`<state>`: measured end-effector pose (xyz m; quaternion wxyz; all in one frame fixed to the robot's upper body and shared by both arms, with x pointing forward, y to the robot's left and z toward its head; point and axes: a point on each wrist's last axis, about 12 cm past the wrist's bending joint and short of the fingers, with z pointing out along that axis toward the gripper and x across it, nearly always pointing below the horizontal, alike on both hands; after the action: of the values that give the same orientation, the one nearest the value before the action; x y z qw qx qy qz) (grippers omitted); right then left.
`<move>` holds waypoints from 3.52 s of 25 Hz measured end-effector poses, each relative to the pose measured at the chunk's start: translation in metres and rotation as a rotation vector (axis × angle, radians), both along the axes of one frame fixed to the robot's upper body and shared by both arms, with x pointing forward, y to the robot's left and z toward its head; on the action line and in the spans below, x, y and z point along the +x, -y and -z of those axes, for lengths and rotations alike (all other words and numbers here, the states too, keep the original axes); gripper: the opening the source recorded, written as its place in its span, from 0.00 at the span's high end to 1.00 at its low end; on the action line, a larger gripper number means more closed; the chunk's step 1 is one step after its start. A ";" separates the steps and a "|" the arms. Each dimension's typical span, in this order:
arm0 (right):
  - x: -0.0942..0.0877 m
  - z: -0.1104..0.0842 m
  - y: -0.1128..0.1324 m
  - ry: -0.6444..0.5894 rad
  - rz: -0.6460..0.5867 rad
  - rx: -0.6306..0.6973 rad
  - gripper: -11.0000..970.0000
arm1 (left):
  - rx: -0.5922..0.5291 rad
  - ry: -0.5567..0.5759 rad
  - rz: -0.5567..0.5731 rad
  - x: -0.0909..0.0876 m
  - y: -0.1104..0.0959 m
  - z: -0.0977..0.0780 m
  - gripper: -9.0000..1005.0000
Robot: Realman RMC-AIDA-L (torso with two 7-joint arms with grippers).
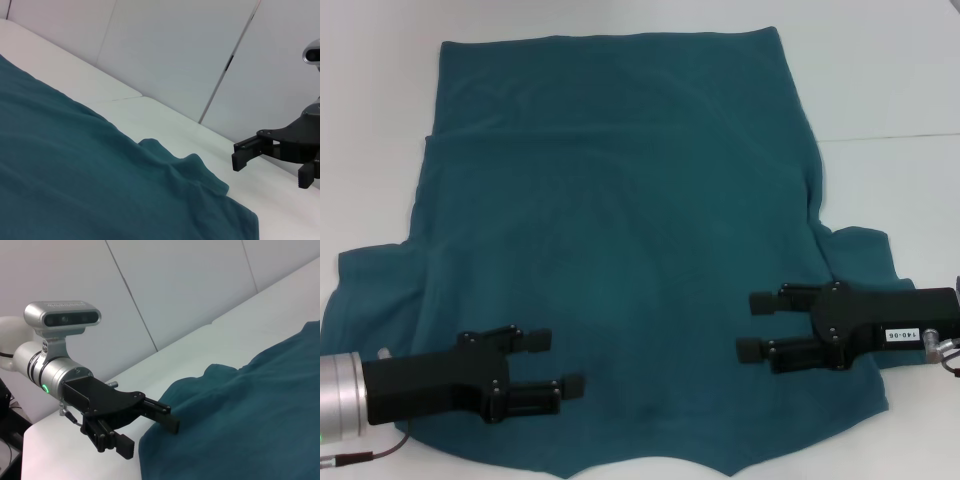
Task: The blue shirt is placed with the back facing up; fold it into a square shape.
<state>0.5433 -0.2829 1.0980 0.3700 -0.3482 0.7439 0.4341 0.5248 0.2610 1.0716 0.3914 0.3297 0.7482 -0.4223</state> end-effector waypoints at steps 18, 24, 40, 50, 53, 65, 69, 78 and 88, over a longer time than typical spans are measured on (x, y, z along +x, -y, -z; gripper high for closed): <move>0.000 0.000 0.001 0.004 0.005 0.003 0.06 | -0.017 0.004 -0.049 0.002 -0.006 -0.001 0.13; -0.001 0.001 0.002 0.001 0.011 0.007 0.06 | -0.075 0.024 -0.220 0.003 -0.030 -0.002 0.14; -0.001 0.004 -0.003 -0.002 0.032 0.022 0.06 | -0.029 -0.069 -0.576 0.004 -0.070 0.019 0.17; 0.000 0.005 -0.006 -0.008 0.033 0.030 0.06 | -0.005 -0.090 -0.708 -0.004 -0.090 0.028 0.18; 0.000 0.004 -0.006 -0.004 0.036 0.036 0.06 | -0.009 -0.090 -0.749 -0.007 -0.098 0.028 0.19; -0.001 0.004 -0.005 -0.001 0.040 0.038 0.06 | 0.035 -0.104 -0.856 -0.010 -0.112 0.036 0.21; -0.001 0.004 -0.005 -0.001 0.039 0.039 0.06 | 0.066 -0.113 -0.876 -0.008 -0.111 0.041 0.21; -0.001 0.004 -0.005 0.000 0.045 0.047 0.06 | 0.086 -0.116 -0.846 -0.004 -0.103 0.043 0.23; 0.000 0.004 -0.005 0.002 0.045 0.047 0.06 | 0.113 -0.119 -0.823 -0.001 -0.096 0.045 0.25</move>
<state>0.5429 -0.2776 1.0944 0.3885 -0.3231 0.7408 0.4426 0.5240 0.3574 1.0267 0.4650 -0.0007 0.8607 -0.2074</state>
